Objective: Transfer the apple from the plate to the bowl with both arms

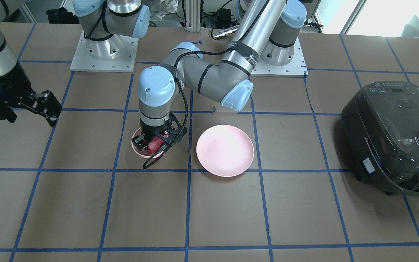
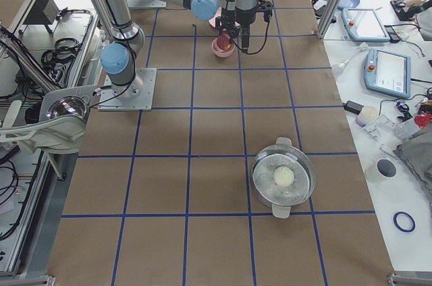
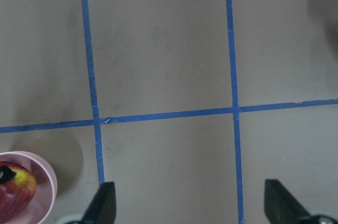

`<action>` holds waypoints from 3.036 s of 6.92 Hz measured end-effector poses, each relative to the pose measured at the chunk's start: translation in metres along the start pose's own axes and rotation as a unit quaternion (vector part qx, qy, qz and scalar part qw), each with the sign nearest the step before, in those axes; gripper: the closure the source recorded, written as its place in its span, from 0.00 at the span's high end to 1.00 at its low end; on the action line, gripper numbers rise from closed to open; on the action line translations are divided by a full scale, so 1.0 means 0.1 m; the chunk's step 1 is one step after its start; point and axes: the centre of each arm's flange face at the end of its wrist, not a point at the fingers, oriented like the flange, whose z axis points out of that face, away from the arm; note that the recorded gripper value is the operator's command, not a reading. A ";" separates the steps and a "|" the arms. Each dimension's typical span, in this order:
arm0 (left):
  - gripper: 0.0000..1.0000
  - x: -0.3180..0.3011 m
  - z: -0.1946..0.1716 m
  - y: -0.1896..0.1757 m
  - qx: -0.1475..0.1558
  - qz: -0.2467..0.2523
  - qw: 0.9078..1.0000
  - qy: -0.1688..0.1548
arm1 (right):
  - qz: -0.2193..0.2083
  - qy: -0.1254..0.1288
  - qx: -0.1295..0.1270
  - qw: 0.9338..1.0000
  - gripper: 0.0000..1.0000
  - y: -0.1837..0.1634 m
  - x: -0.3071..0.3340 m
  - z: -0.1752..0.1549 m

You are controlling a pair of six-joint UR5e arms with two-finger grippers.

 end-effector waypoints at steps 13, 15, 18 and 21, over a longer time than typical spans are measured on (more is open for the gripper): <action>1.00 -1.29 -3.33 -1.29 0.149 0.368 0.918 -0.013 | 0.002 -0.076 -0.052 0.996 1.00 0.53 -0.83 -0.35; 1.00 -1.72 -3.40 -1.38 0.127 0.417 0.899 -0.040 | 0.011 -0.072 -0.059 0.996 1.00 0.56 -0.87 -0.38; 1.00 -2.01 -3.39 -1.64 0.130 0.407 0.903 -0.036 | 0.013 -0.064 -0.046 0.997 1.00 0.56 -0.84 -0.52; 1.00 -2.03 -3.38 -1.69 0.123 0.405 0.906 -0.016 | 0.014 -0.061 -0.059 0.996 1.00 0.58 -0.81 -0.55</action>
